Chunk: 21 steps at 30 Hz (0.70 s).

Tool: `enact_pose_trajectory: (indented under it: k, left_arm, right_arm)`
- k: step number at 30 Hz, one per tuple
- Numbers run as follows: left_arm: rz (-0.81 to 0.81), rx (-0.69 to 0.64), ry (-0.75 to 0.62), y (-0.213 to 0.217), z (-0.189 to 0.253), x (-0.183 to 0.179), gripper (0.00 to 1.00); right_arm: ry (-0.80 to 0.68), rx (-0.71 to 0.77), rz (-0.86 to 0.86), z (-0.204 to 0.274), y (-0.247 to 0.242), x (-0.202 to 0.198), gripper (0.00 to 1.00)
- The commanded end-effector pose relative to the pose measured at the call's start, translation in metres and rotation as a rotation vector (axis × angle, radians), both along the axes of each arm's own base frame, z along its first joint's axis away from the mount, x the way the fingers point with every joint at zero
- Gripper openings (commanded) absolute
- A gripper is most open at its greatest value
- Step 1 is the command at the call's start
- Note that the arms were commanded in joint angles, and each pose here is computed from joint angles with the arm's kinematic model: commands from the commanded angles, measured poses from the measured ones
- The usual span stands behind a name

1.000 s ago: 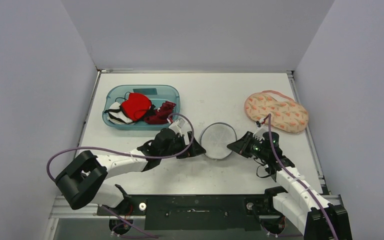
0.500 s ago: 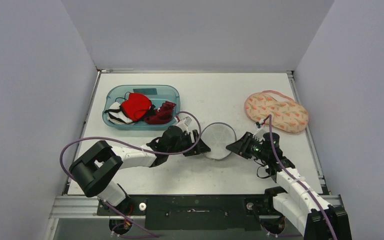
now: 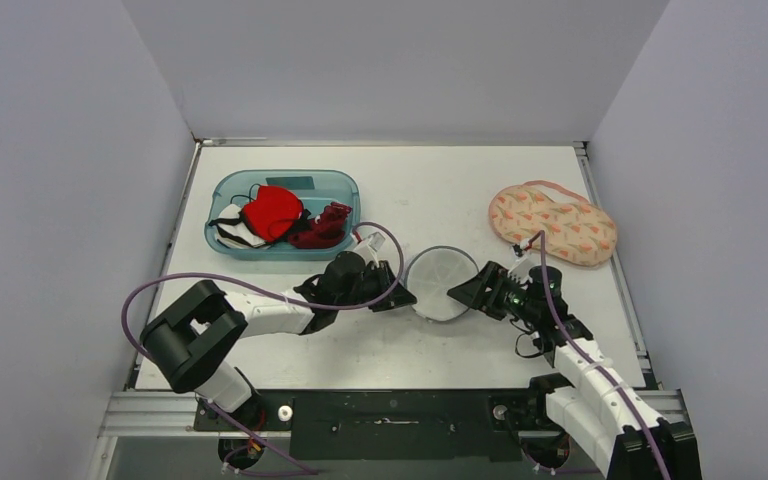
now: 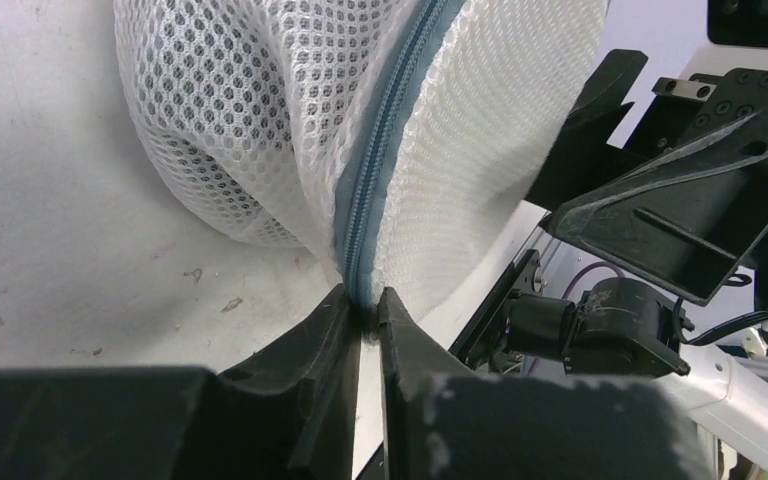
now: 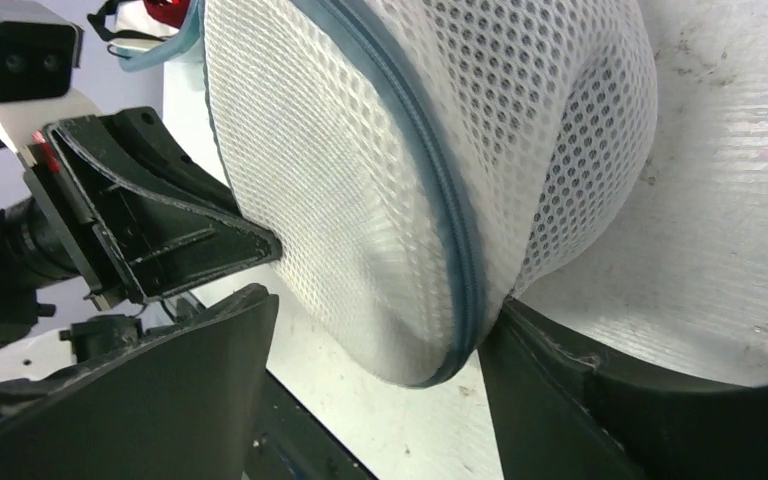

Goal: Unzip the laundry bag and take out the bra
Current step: Place the laundry bag at the center of the board.

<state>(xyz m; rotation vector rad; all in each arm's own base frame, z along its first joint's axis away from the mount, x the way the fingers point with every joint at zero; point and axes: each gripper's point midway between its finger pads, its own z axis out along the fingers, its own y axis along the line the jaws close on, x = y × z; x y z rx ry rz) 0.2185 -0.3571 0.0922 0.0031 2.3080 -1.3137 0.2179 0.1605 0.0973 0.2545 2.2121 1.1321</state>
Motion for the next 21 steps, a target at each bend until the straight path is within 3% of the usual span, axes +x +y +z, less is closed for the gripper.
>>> enact_pose_trajectory:
  k: [1, 3, 9, 17, 21]
  left_arm:
    - [0.017, -0.073, -0.067, -0.003, 0.026, 0.004, 0.05]
    - [0.053, -0.077, -0.063, 0.003, 0.028, 0.005, 0.0]
    - [0.211, -0.112, -0.041, 0.026, 0.034, 0.004, 0.0]
    - [0.442, -0.24, 0.028, 0.049, 0.05, 0.01, 0.0]
    - [0.505, -0.28, 0.029, 0.05, 0.06, 0.01, 0.0]
  right_arm:
    - [-0.051, -0.057, -0.004, 0.009, -0.007, 0.003, 0.77]
    - [-0.061, -0.091, -0.022, 0.01, -0.013, 0.003, 0.82]
    - [-0.114, -0.097, -0.061, 0.022, -0.018, -0.001, 0.87]
    - [-0.159, 0.133, -0.088, 0.035, 0.014, -0.008, 0.81]
    - [-0.141, 0.178, -0.083, 0.032, 0.037, -0.008, 0.8]
